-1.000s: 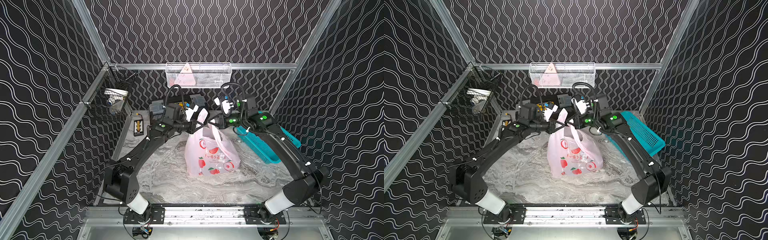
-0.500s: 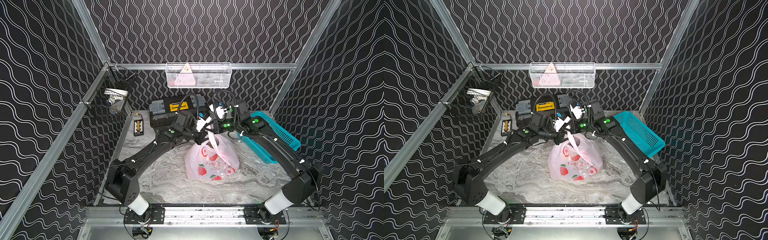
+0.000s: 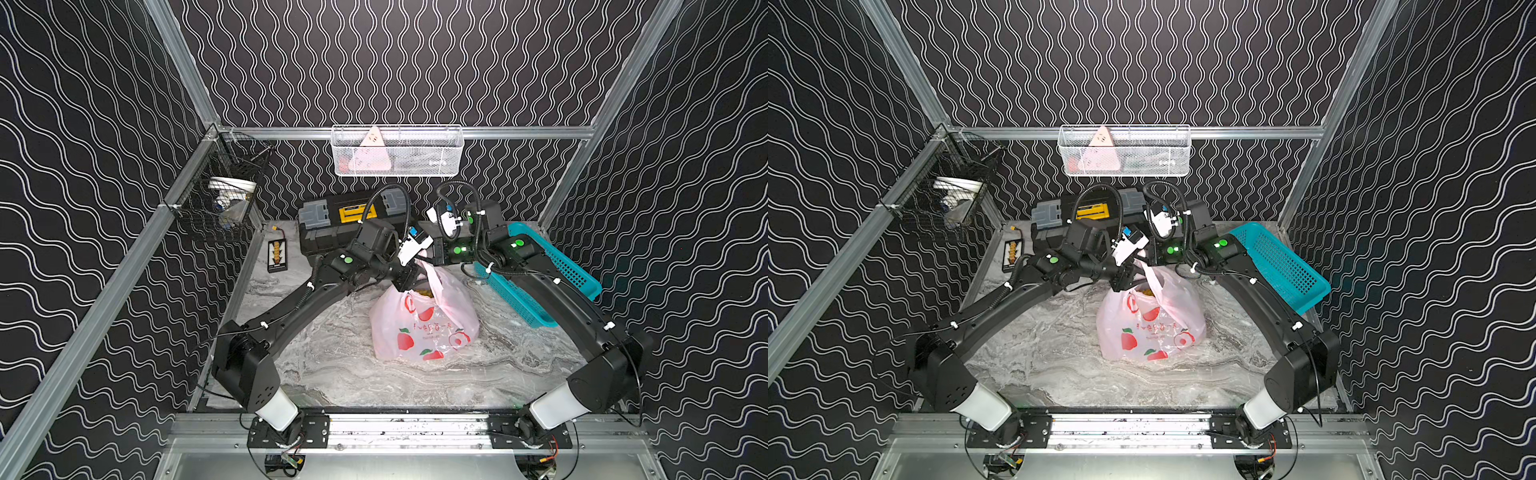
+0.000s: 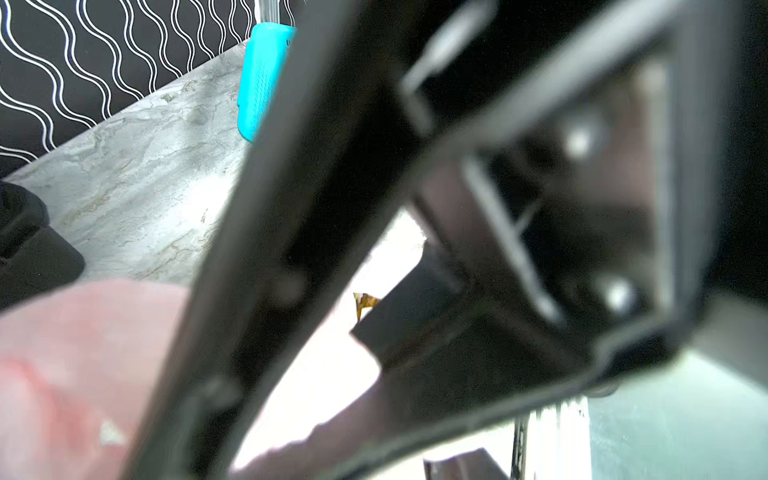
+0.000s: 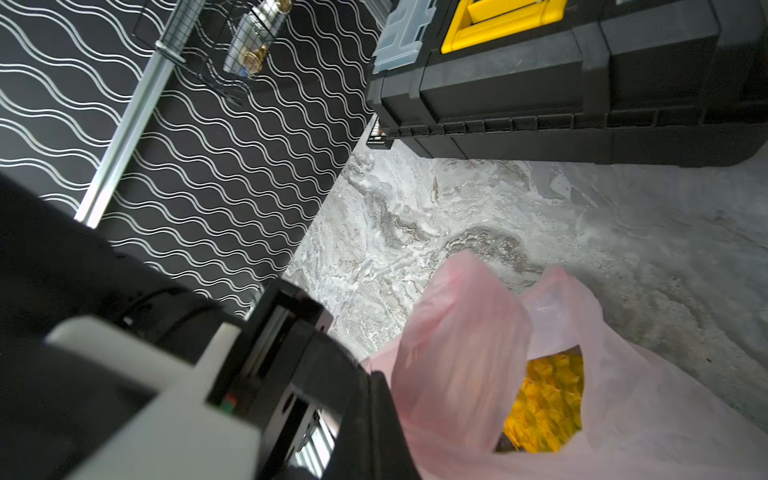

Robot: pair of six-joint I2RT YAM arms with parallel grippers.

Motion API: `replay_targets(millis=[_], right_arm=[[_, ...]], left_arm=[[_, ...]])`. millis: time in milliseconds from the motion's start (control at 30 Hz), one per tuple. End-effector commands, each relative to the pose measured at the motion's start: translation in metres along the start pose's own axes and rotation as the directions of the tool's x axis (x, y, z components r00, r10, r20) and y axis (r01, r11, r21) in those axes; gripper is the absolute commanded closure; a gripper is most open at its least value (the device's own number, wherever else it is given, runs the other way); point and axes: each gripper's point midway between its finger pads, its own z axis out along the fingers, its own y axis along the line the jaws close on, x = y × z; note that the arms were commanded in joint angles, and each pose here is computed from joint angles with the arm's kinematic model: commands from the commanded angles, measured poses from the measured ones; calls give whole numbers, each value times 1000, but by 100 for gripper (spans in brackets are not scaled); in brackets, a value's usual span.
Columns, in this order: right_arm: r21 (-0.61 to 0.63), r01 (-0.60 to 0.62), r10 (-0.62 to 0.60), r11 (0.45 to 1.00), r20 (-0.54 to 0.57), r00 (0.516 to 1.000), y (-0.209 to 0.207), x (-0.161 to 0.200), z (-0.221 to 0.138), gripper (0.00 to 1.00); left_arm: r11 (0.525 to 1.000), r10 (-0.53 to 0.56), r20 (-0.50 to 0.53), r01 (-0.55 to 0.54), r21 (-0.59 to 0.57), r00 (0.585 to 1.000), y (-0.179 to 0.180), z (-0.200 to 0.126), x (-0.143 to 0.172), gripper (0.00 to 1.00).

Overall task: Place the pineapple into a plastic bag & tie a knot
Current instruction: Cross the plastic bag at the center of the board.

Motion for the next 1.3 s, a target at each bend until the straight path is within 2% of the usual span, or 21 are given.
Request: replay_targets(millis=[0, 100, 367, 567, 967, 1267], right_arm=[[-88, 32, -30, 996, 22, 999, 16, -3, -8, 100], [-109, 24, -20, 994, 32, 999, 11, -8, -18, 100], [-222, 35, -36, 974, -4, 999, 31, -4, -22, 100], [-262, 11, -12, 965, -4, 1000, 35, -4, -20, 100], [-321, -8, -2, 947, -32, 999, 38, -1, -10, 100], [-298, 5, -18, 955, -43, 999, 31, 4, -9, 100]], left_arm=[[998, 27, -26, -25, 53, 999, -11, -6, 7, 57], [993, -2, -4, 2, 121, 1000, -18, -10, 6, 53], [987, -32, 19, 29, 157, 999, -19, -5, -2, 48], [988, -33, 57, 24, 155, 998, -16, -4, -15, 47], [966, -52, 123, 18, 256, 991, -31, -15, -31, 46], [952, -75, 28, 63, 299, 997, -25, -19, -16, 46]])
